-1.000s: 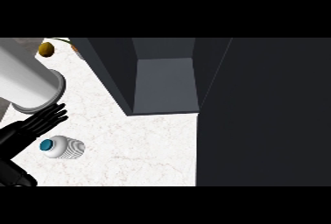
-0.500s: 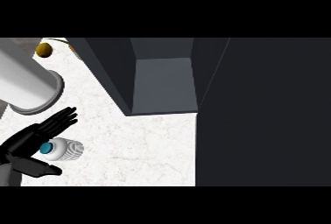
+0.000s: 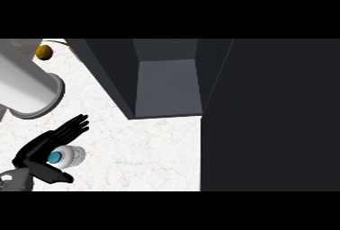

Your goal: Pick up the bottled water, place it into the cabinet and close the cabinet

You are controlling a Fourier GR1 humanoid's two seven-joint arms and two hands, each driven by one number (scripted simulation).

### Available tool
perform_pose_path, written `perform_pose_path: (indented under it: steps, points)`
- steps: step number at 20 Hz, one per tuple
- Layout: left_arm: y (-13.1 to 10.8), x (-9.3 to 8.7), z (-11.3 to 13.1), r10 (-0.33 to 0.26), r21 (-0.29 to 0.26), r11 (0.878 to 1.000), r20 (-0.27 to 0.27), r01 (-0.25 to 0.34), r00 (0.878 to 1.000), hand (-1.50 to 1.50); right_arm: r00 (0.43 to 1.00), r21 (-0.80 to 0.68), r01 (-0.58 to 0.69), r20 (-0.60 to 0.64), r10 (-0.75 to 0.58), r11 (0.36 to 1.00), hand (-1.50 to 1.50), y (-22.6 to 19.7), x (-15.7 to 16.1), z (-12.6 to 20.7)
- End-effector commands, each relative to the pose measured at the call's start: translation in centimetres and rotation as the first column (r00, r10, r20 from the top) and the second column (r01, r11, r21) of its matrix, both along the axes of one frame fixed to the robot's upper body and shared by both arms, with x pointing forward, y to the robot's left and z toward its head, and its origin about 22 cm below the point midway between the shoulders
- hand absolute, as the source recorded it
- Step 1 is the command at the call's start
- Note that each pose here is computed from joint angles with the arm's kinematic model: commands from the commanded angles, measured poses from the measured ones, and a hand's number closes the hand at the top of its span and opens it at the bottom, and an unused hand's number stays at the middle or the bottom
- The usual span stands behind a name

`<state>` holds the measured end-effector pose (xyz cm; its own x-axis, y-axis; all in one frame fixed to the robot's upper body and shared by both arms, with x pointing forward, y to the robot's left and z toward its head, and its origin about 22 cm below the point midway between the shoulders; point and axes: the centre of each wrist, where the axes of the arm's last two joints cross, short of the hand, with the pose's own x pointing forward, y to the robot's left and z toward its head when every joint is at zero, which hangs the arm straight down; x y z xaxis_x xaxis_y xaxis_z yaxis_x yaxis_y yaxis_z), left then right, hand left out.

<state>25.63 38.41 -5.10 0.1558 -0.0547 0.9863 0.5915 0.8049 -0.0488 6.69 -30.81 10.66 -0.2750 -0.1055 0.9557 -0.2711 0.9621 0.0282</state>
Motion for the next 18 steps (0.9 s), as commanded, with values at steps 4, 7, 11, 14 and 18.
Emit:
perform_pose_path:
  steps: [4, 7, 11, 14, 18]
  points:
    - [-1.3, -0.3, -2.8, -0.088, -0.211, 0.973, 0.026, 0.092, 0.996, 1.50, 0.996, 0.036, -0.020, 0.085, 0.016, 0.999, -1.50, 1.1, -1.0, 3.3]
    - [-0.4, -1.0, -3.6, -0.107, -0.281, 0.955, -0.036, 0.092, 0.994, 1.50, 0.999, 0.015, -0.009, 0.053, 0.008, 1.000, -1.50, 0.9, -1.5, 2.7]
    - [-1.6, -0.1, -4.0, -0.118, -0.321, 0.942, -0.039, 0.099, 0.992, 1.50, 0.998, -0.001, -0.019, 0.059, 0.019, 1.000, -1.50, 0.3, -1.5, 2.8]
    - [-1.8, -0.6, -4.2, -0.136, -0.357, 0.926, -0.019, 0.120, 0.991, 1.50, 0.997, 0.008, 0.001, 0.074, -0.001, 1.000, -1.50, 0.3, -1.4, 2.6]
    - [-1.3, -2.6, -5.5, 0.151, -0.364, 0.922, 0.029, -0.131, 0.988, 1.50, 0.998, 0.017, 0.034, 0.046, -0.035, 0.999, -1.50, 0.1, -2.4, 2.6]
